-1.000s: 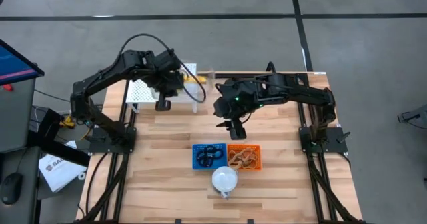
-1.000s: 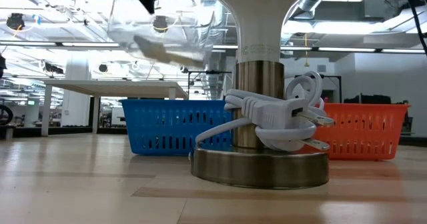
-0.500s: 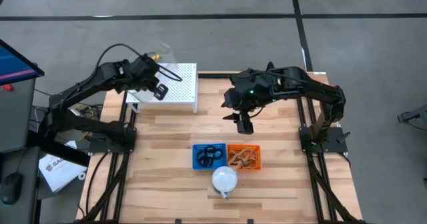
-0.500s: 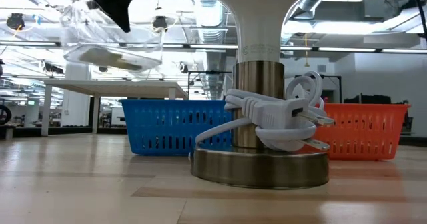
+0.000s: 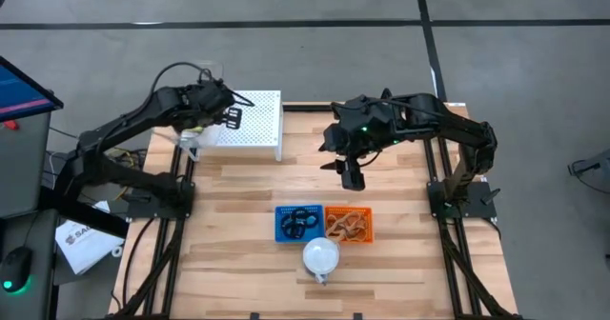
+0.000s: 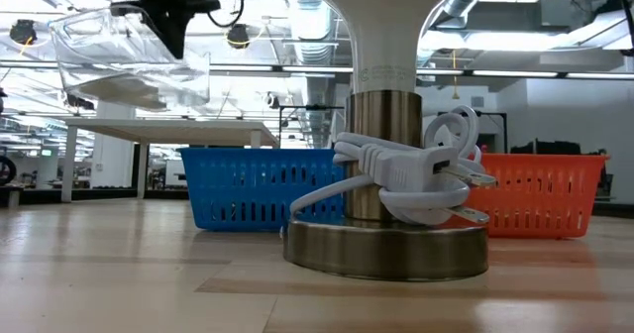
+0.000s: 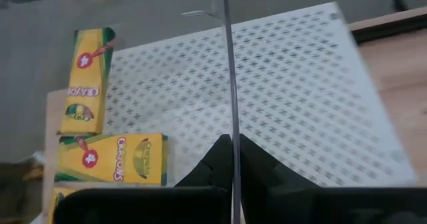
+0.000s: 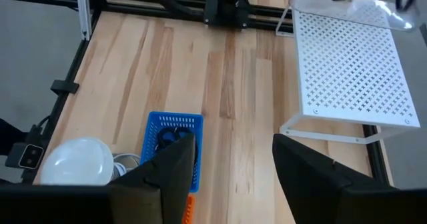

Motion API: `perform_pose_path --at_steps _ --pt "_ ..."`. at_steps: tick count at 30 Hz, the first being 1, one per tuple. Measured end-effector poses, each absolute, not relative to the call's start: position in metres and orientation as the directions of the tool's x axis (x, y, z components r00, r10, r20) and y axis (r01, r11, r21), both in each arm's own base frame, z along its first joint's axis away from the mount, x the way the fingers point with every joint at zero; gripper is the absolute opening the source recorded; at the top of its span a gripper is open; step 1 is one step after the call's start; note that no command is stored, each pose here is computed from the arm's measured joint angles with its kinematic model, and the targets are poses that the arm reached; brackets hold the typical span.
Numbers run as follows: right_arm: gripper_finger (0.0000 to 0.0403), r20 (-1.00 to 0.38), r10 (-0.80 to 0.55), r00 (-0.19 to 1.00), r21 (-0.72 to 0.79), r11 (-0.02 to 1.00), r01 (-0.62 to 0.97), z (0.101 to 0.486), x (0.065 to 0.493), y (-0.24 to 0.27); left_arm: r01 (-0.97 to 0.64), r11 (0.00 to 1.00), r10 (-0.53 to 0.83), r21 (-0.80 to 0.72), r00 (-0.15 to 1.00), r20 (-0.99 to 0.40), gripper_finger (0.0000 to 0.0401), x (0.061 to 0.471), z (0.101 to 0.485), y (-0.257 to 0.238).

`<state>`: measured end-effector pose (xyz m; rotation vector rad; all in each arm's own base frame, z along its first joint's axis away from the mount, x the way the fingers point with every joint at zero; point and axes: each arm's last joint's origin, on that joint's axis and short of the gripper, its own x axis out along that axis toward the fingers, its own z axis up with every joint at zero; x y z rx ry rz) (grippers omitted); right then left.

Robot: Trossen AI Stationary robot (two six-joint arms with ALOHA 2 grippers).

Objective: Pick & Place Office Desk Supplies
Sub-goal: Put the transparent bin filled with crayon boxes on the shelf

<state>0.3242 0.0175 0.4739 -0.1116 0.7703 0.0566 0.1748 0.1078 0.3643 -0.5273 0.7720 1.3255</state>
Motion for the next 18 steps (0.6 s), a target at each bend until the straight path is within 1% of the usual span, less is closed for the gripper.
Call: perform_pose_path --at_steps 5,9,16,18 --pt "0.0198 -0.698 0.011 0.716 -0.082 0.992 -0.095 0.474 0.324 0.018 -0.983 0.12 0.625 0.138 -0.033 -0.78 0.0 0.182 0.351 0.122" --pt "0.0198 -0.698 0.012 0.716 -0.077 0.993 -0.092 0.474 0.324 0.018 -0.987 0.075 0.605 0.145 -0.071 -0.793 0.0 0.184 0.349 0.131" --pt "0.0198 -0.698 0.013 0.716 -0.075 0.993 -0.092 0.474 0.324 0.018 -0.988 -0.021 0.59 0.154 -0.137 -0.796 0.0 0.174 0.352 0.135" --pt "0.0198 -0.698 0.013 0.716 -0.08 0.992 -0.097 0.474 0.324 0.017 -0.988 -0.025 0.592 0.152 -0.137 -0.794 0.0 0.174 0.352 0.135"
